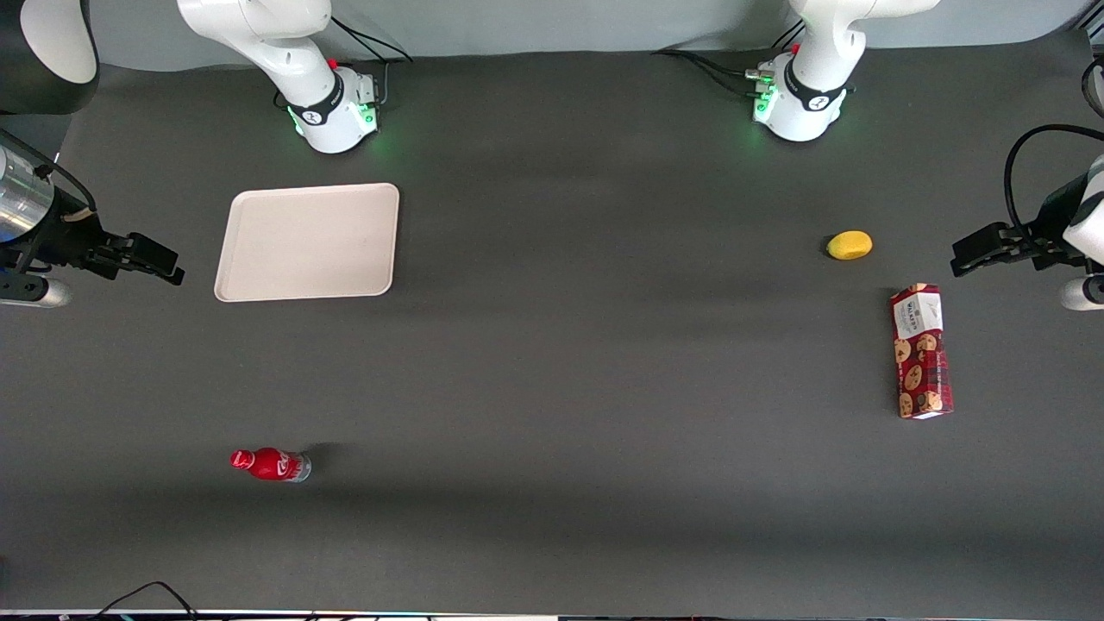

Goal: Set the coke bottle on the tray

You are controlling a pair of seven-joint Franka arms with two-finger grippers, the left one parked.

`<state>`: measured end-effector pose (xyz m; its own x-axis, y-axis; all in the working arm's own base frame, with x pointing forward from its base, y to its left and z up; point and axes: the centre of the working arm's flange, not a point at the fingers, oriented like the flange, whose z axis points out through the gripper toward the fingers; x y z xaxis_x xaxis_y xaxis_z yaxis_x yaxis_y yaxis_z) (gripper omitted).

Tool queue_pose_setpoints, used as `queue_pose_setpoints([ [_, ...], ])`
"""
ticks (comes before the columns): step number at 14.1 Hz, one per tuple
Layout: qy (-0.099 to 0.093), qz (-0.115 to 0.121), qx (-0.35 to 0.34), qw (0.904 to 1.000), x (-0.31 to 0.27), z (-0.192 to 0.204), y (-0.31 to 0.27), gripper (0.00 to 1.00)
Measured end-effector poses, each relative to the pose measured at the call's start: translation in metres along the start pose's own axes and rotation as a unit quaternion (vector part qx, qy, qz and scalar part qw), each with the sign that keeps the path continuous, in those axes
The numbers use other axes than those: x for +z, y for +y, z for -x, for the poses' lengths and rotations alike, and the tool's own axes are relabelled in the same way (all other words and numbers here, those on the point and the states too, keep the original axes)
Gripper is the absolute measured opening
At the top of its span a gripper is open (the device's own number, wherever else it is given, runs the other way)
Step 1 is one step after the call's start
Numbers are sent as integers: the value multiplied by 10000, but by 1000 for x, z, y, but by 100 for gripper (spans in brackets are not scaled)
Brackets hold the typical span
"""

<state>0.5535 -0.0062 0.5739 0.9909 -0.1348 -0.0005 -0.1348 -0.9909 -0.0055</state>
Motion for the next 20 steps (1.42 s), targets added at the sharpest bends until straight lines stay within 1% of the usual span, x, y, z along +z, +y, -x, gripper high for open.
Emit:
queue_pose_setpoints([
  [5,32,-4,-2,10000,-3,-1,0,100],
  [15,18,-2,-7,10000,-2,-2,-1,100],
  [18,60,-5,-18,10000,-3,-11,-2,100],
  [20,98,25,-134,9999,-1,-26,-4,100],
])
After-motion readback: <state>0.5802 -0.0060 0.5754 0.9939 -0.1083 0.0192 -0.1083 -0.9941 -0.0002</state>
